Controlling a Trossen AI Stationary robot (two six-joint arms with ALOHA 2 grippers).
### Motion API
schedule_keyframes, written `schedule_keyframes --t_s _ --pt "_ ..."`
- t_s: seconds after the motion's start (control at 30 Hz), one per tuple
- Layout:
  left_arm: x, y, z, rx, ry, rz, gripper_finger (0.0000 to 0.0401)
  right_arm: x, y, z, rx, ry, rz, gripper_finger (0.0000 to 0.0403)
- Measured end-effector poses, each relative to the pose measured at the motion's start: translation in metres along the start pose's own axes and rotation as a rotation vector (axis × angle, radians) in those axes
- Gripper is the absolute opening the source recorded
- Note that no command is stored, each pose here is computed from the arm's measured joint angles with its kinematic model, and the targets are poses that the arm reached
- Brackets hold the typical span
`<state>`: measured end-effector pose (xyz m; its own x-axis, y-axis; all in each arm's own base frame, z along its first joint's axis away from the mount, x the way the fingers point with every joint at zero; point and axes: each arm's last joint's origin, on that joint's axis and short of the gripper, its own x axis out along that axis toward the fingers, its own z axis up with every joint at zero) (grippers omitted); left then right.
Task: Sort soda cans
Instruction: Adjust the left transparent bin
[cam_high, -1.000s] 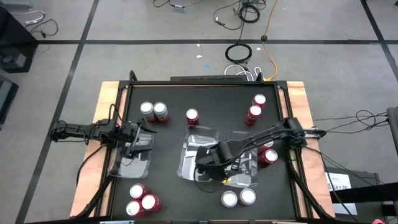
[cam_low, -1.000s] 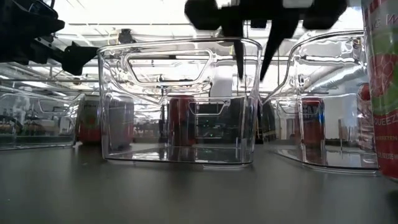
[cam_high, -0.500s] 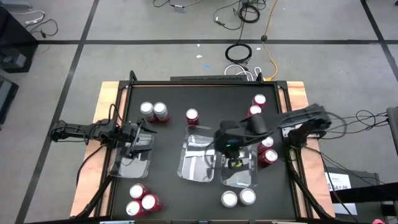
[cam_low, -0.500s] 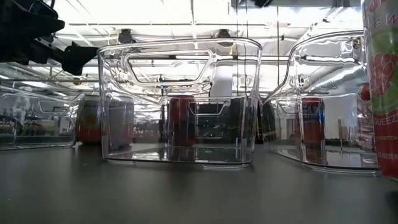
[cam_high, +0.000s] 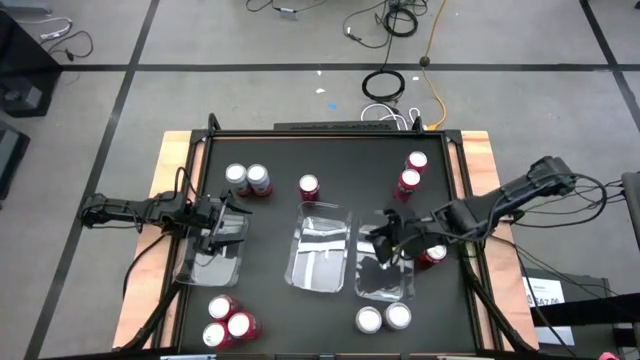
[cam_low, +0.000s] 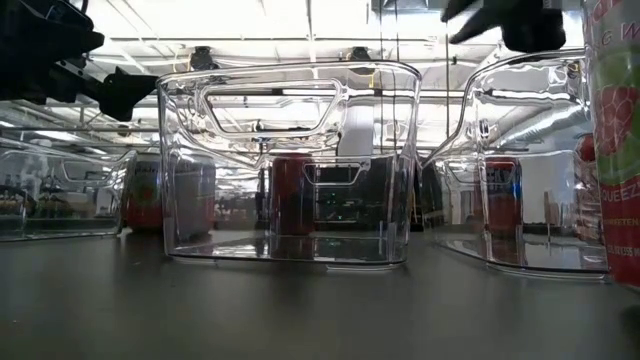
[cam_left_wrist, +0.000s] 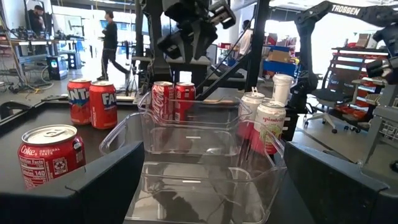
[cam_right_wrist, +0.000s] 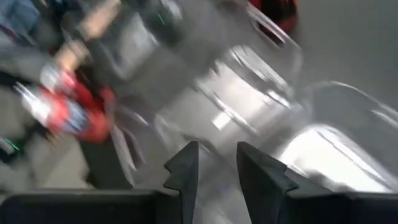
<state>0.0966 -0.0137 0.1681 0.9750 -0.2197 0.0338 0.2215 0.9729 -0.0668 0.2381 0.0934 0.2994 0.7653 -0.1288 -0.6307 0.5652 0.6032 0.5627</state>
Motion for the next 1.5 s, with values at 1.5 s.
schedule_keyframes --t_s 1.5 --pt "0.012 0.011 0.1 -0.616 0.129 0.711 0.0395 0.0 -0.005 -0.015 -0.058 -0.157 -0.077 0.0102"
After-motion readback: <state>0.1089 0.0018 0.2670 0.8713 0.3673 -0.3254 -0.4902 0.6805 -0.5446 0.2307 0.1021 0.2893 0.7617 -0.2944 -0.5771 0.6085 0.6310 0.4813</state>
